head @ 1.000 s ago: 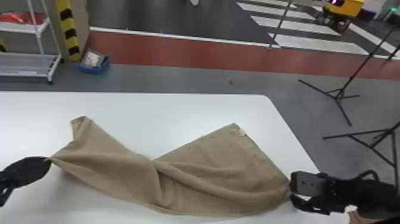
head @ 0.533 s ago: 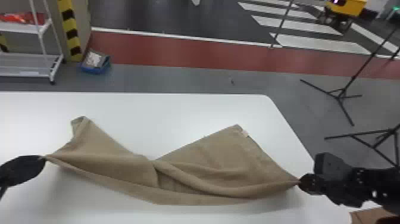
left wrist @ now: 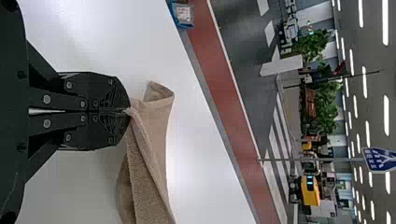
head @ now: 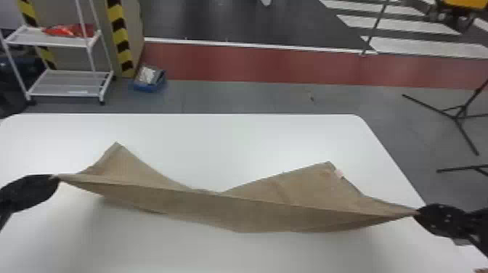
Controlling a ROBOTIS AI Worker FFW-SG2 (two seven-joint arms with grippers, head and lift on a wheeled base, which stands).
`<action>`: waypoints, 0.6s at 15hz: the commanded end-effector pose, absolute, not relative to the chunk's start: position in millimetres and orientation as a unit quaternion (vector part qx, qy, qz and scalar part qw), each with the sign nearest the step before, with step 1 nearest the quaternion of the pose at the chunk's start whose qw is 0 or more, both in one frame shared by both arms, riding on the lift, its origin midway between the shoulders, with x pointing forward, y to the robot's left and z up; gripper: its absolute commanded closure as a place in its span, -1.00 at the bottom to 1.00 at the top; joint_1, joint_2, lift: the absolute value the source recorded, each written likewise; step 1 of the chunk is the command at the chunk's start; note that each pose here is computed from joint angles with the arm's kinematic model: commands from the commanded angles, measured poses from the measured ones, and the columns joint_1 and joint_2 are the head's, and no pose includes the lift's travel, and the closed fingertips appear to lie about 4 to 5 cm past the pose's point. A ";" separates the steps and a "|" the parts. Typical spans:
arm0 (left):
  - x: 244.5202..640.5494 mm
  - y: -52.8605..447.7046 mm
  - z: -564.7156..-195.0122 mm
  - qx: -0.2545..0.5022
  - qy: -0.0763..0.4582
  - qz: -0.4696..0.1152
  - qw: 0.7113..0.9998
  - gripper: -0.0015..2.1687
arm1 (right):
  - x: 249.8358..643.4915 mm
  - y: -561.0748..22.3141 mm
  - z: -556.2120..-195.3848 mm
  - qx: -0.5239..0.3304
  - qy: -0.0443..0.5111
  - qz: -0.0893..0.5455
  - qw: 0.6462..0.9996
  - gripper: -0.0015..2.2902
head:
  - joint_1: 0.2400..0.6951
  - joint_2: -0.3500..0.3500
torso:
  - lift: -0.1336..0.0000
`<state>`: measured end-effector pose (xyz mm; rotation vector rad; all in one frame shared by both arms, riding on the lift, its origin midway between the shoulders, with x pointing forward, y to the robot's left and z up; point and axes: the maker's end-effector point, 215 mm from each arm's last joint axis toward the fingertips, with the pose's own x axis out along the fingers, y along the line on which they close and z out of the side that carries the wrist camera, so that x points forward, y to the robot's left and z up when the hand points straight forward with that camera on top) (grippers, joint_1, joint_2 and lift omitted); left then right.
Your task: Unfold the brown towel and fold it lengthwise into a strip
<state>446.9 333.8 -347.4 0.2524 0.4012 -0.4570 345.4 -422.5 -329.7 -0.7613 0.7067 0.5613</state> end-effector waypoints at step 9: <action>401.7 434.1 -330.2 0.103 0.221 -0.169 0.955 0.45 | 324.8 -383.7 -325.6 -0.334 0.326 0.283 0.838 0.89 | 1.00 0.11 | -0.88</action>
